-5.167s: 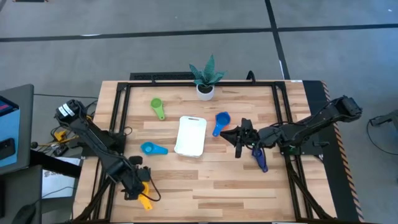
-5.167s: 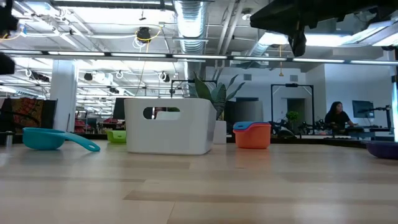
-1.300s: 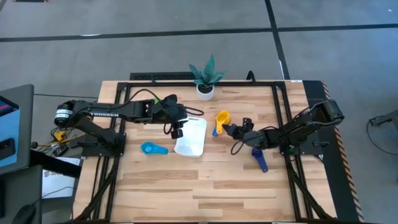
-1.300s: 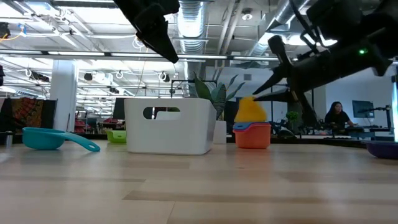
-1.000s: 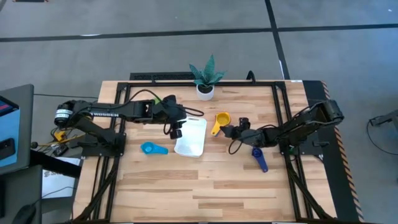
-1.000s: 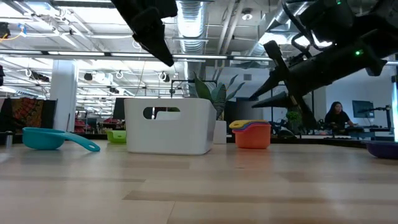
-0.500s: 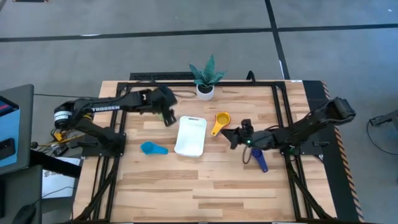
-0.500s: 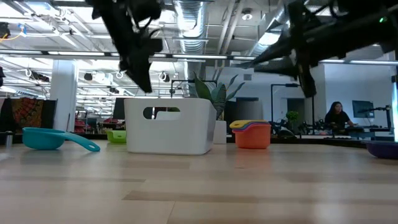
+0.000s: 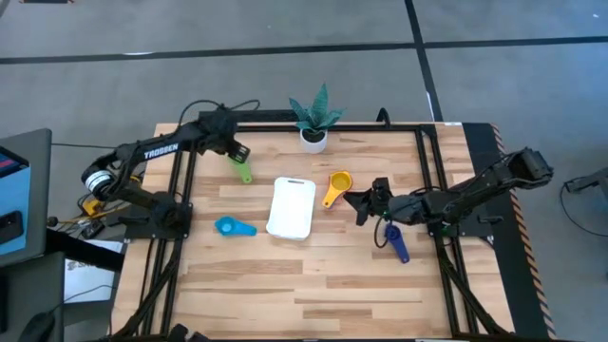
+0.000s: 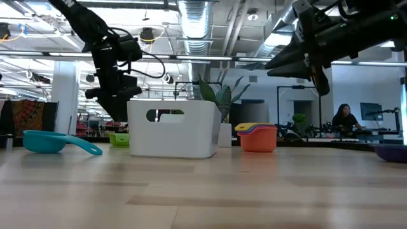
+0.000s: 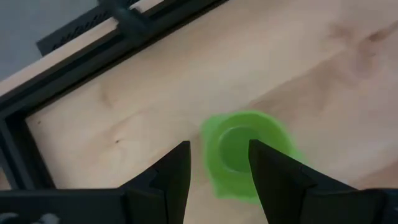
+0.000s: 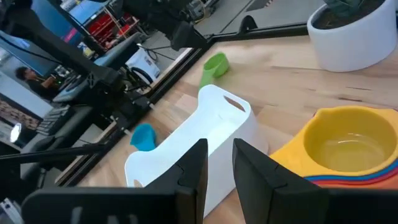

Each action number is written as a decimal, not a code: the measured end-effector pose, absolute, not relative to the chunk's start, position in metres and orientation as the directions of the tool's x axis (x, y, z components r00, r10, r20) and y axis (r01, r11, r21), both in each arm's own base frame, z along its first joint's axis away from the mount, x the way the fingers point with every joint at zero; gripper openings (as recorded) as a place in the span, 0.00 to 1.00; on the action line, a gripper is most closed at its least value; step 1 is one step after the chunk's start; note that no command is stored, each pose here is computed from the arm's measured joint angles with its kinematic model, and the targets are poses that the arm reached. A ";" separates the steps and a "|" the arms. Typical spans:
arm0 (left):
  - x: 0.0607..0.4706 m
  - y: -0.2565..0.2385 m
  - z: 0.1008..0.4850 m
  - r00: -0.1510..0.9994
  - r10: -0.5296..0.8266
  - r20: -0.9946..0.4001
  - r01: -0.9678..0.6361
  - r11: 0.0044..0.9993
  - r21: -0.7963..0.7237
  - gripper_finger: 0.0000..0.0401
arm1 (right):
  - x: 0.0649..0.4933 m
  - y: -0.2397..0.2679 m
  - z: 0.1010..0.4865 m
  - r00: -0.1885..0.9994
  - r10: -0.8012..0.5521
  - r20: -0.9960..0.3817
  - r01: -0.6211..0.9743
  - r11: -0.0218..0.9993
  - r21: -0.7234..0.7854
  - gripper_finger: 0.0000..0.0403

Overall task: Nest measuring cups in basket
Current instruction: Stack the light green measuring cup on top of the yellow measuring cup

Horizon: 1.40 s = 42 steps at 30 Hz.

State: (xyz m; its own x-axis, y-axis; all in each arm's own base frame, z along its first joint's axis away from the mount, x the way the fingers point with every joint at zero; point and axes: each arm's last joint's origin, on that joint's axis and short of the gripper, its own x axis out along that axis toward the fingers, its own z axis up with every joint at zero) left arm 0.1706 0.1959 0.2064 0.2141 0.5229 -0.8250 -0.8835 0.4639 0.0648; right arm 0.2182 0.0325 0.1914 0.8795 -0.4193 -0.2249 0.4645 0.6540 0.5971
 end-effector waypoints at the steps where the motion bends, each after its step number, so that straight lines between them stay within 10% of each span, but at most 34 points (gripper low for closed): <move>1: 0.169 0.198 0.205 0.209 0.520 -0.828 -0.887 0.457 0.063 0.38 | 0.218 0.032 0.191 0.878 -0.420 -0.229 0.468 0.654 0.594 0.25; 15: 0.175 0.214 0.159 0.098 0.403 -0.910 -0.861 0.493 0.125 0.36 | 0.218 0.033 0.189 0.879 -0.406 -0.249 0.469 0.649 0.599 0.25; 28: 0.175 0.212 0.162 0.112 0.407 -0.906 -0.814 0.560 0.151 0.03 | 0.218 0.033 0.189 0.879 -0.406 -0.249 0.467 0.632 0.619 0.25; 42: 0.178 0.155 0.254 0.424 0.588 -0.688 -0.768 0.637 0.071 0.01 | 0.218 0.034 0.191 0.891 -0.392 -0.230 0.448 0.670 0.593 0.25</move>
